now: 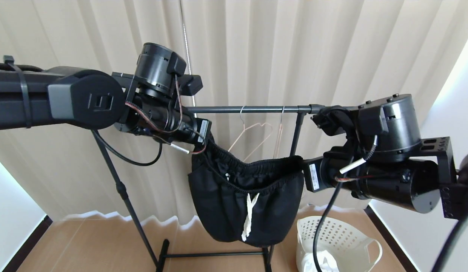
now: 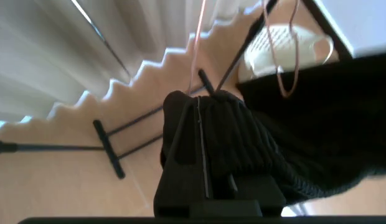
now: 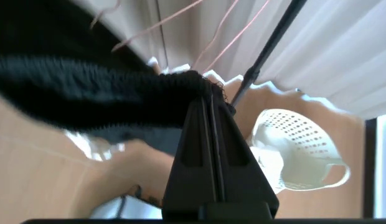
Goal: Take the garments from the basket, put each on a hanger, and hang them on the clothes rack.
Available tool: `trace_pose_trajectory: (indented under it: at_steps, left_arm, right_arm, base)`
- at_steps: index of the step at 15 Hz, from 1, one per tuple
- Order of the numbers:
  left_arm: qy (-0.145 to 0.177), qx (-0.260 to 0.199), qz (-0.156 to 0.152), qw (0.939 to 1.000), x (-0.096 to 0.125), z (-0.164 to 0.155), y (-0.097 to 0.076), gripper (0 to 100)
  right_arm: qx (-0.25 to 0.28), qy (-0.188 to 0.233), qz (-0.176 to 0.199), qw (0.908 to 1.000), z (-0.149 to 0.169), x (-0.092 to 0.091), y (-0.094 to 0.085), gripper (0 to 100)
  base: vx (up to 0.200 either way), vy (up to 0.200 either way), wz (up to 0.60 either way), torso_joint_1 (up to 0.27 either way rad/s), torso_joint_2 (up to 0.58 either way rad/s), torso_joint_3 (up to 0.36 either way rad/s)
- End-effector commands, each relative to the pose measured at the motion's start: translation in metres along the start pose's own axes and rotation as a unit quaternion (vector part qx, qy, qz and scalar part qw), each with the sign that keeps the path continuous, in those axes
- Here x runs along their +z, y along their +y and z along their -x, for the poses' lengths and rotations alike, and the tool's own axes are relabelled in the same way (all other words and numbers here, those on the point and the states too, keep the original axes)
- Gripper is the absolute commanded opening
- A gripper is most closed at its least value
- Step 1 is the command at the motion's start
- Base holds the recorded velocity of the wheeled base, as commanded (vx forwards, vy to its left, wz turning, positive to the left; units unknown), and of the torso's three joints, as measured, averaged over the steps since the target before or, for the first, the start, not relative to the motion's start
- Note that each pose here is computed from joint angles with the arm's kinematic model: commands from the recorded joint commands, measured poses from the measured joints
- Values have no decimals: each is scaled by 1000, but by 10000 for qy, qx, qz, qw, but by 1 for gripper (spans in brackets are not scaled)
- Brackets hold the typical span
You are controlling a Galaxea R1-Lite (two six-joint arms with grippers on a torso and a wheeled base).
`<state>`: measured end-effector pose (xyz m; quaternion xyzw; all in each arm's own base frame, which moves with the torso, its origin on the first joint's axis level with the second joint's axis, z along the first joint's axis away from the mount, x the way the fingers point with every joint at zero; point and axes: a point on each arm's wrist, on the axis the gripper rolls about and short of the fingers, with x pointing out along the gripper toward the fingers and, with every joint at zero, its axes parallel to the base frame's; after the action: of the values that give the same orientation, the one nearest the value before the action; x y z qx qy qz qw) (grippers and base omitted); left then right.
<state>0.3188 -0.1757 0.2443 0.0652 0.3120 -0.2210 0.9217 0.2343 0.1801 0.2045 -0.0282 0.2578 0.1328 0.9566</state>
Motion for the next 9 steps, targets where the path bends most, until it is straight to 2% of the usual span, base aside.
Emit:
trace_pose_trajectory:
  at_steps: [1,4,5,7,8,9]
  left_arm:
    - [299,-81,-352,9989,-32,31,-4,0]
    - [611,-374,-790,9943,-69,34,-24,0]
    - [648,-425,-837,9935,-74,33,-28,0]
    - [697,-762,-1151,9880,-93,35,-51,0]
    - [712,-839,-1191,9868,-95,35,-56,0]
    - [631,-1150,-1268,9832,-99,34,-70,0]
  right_arm:
    - [-195,-62,-460,9987,-30,12,7,0]
    - [-110,-307,-922,9952,-36,30,12,0]
    - [-99,-358,-1047,9938,-37,33,13,0]
    - [-21,-518,-1630,9853,-48,47,20,0]
    - [-10,-538,-1690,9841,-49,49,21,0]
    - [24,-584,-1870,9806,-51,51,23,0]
  base:
    - [0,0,0,0,0,0]
    - [0,0,0,0,0,0]
    - [0,0,0,0,0,0]
    - [0,0,0,0,0,0]
    - [0,0,0,0,0,0]
    - [0,0,0,0,0,0]
